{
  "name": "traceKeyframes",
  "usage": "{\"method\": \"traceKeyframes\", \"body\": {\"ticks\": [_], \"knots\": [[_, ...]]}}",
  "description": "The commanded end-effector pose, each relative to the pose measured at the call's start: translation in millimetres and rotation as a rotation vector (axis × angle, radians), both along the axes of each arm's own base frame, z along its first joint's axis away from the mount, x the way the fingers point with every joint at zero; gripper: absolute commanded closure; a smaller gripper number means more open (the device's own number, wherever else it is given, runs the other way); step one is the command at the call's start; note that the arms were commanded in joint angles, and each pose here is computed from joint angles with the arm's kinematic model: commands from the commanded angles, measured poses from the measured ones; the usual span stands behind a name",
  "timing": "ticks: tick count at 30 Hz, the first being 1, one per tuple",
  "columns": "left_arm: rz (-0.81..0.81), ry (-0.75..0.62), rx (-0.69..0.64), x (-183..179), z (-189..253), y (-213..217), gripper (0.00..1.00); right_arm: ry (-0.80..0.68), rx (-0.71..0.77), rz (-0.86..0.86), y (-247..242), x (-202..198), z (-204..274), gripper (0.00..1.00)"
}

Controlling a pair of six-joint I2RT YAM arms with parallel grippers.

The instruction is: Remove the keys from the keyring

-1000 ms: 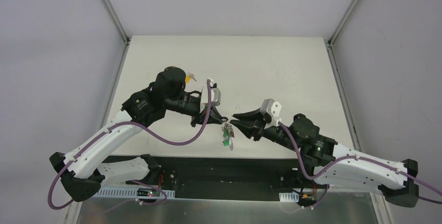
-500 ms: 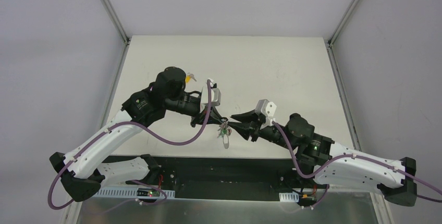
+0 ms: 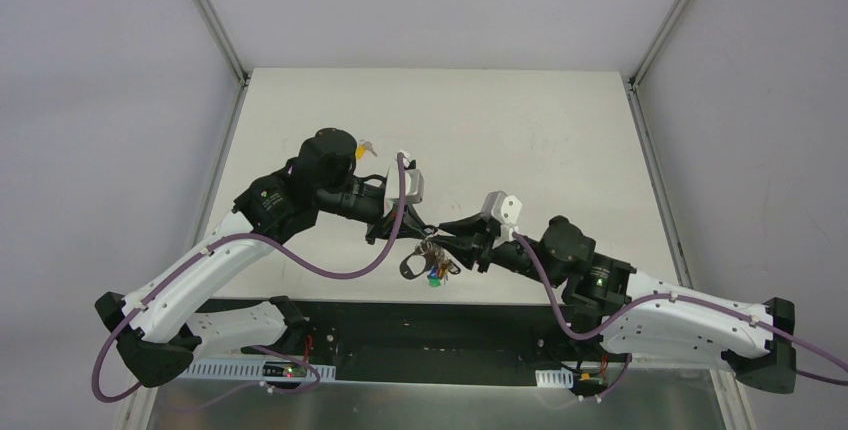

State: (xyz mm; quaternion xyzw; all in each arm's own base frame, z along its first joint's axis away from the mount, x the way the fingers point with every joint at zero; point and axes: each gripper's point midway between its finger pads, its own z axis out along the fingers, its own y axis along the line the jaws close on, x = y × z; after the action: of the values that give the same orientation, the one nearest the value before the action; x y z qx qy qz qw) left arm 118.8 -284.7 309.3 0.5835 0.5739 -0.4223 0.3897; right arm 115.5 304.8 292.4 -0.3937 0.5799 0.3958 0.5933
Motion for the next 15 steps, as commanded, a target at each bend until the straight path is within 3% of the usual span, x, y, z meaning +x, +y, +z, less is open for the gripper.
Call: {"method": "traceKeyframes", "body": {"ticks": [1,3,7,15], "knots": [[-0.039,-0.068,-0.083,-6.7,30.5,-1.2,1.0,-0.04,0.098,0.028,2.7,-3.6,41.4,0.69],[-0.038,-0.069,-0.083,-6.5,30.5,-1.3,1.0,-0.045,0.096,0.04,3.9,-5.2,41.5,0.74],[-0.029,-0.074,-0.081,-5.0,30.3,-0.6,1.0,-0.033,0.095,0.041,3.1,-6.0,39.4,1.0],[-0.002,-0.081,-0.066,-1.2,24.2,1.4,1.0,0.096,0.18,-0.095,-12.7,9.7,41.2,1.0]]}}
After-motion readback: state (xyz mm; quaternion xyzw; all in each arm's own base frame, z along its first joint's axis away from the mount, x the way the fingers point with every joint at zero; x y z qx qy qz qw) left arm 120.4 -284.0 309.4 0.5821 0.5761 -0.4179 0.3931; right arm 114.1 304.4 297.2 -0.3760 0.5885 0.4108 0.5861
